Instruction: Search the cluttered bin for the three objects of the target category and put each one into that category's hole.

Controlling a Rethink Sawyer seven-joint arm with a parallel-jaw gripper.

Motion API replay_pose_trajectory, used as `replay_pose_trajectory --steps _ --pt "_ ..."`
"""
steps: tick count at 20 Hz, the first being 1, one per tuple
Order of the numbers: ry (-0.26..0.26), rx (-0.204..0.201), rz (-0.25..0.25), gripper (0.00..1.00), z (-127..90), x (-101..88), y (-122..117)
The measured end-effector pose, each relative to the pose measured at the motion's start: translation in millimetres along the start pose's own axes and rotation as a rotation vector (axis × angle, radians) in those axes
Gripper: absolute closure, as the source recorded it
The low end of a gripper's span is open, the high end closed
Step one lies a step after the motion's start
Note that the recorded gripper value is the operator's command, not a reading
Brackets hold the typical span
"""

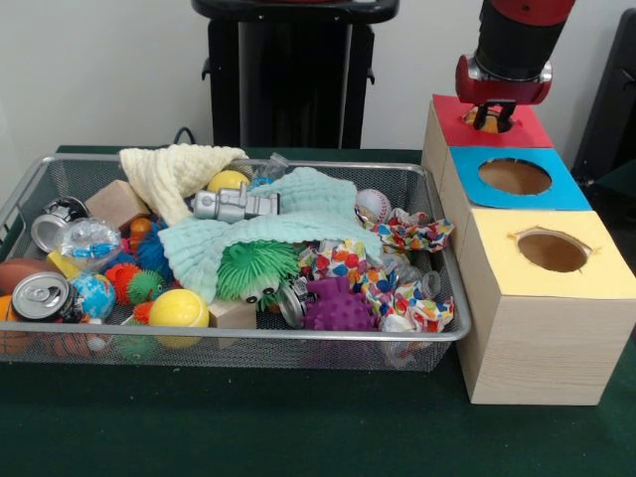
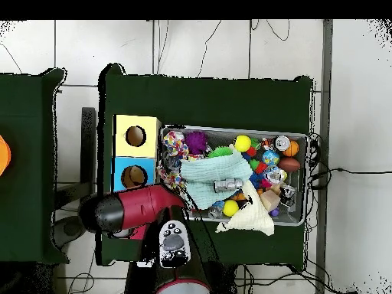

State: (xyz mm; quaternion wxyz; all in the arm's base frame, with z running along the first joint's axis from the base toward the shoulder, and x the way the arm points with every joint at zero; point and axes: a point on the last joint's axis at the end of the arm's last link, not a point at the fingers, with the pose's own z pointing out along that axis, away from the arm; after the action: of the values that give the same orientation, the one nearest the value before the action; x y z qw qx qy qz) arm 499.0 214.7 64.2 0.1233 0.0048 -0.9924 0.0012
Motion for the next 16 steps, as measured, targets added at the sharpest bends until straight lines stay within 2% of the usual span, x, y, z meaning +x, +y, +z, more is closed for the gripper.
replay_pose_trajectory --steps 8,9,16 --pt "0.0 0.0 0.0 1.0 0.0 0.1 0.1" --pt "0.0 -0.001 0.0 0.0 -0.1 0.1 0.4" --pt "0.005 -0.003 -0.005 0.0 -0.3 1.7 3.4"
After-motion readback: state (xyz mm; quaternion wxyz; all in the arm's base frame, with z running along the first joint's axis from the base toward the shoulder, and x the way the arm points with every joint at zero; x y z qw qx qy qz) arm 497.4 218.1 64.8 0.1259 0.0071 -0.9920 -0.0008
